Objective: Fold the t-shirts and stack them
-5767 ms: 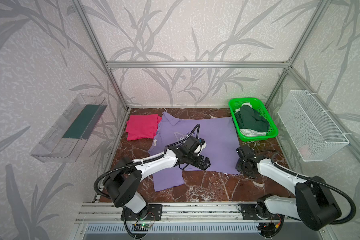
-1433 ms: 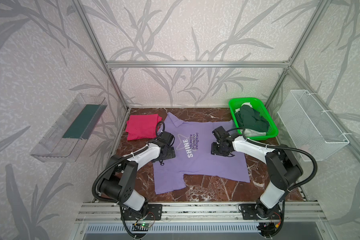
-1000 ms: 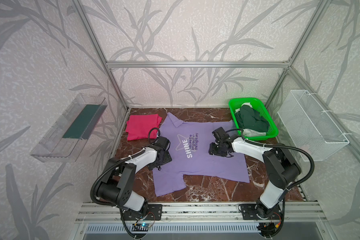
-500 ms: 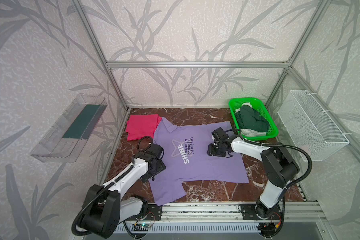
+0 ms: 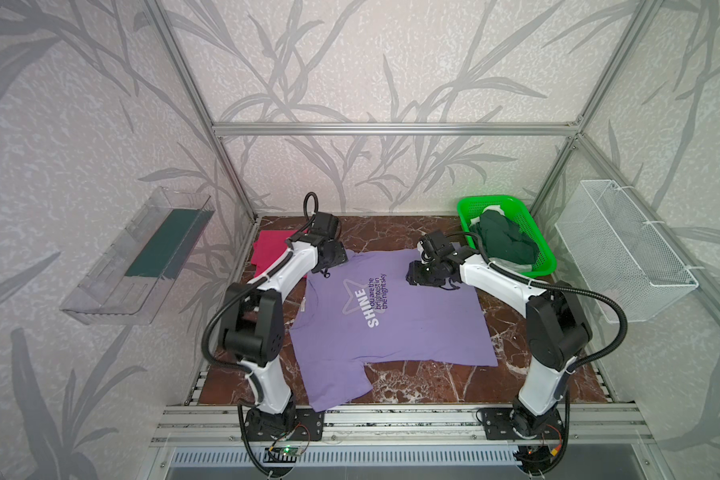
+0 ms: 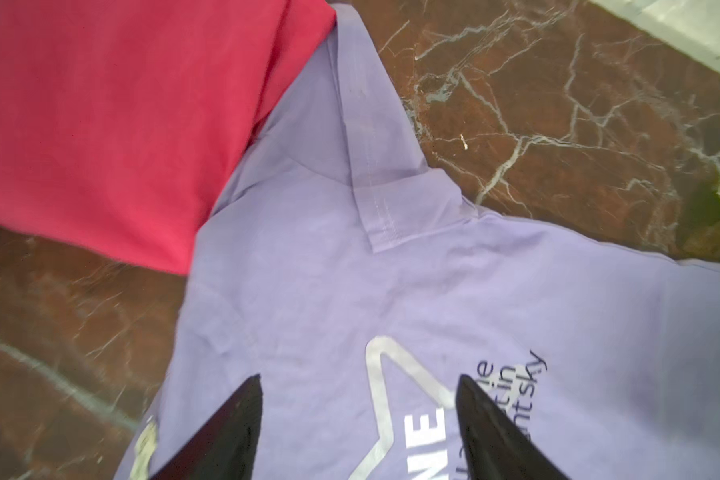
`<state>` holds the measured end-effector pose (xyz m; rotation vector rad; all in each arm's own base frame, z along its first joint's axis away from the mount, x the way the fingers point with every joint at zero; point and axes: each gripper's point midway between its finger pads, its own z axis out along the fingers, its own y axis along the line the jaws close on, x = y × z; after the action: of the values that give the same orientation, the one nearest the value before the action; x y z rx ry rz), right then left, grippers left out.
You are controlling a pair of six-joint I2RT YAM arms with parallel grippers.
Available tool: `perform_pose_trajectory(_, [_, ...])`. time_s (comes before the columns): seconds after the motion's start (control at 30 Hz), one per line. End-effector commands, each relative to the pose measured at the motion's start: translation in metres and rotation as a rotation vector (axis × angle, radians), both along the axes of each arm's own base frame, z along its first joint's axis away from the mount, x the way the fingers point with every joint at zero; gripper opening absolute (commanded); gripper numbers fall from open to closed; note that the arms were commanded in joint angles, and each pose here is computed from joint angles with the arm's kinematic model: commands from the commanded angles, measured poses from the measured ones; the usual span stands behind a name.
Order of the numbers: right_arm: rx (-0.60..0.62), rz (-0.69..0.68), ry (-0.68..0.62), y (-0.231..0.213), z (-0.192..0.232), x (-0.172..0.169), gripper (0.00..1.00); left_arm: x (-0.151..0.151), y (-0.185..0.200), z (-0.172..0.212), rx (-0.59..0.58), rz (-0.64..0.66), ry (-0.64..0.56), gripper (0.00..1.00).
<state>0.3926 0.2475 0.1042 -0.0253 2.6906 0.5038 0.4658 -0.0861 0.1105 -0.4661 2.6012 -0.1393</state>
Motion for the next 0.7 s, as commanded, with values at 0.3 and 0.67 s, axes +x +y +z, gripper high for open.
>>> perform_pose_trajectory(0.3, [-0.028, -0.036, 0.097, -0.033, -0.033, 0.021, 0.56, 0.045, -0.032, -0.066, -0.157, -0.007, 0.151, 0.68])
perform_pose_trajectory(0.67, [-0.016, -0.067, 0.177, -0.039, -0.069, 0.004, 0.56, 0.08, -0.051, -0.072, -0.294, -0.003, 0.033, 0.7])
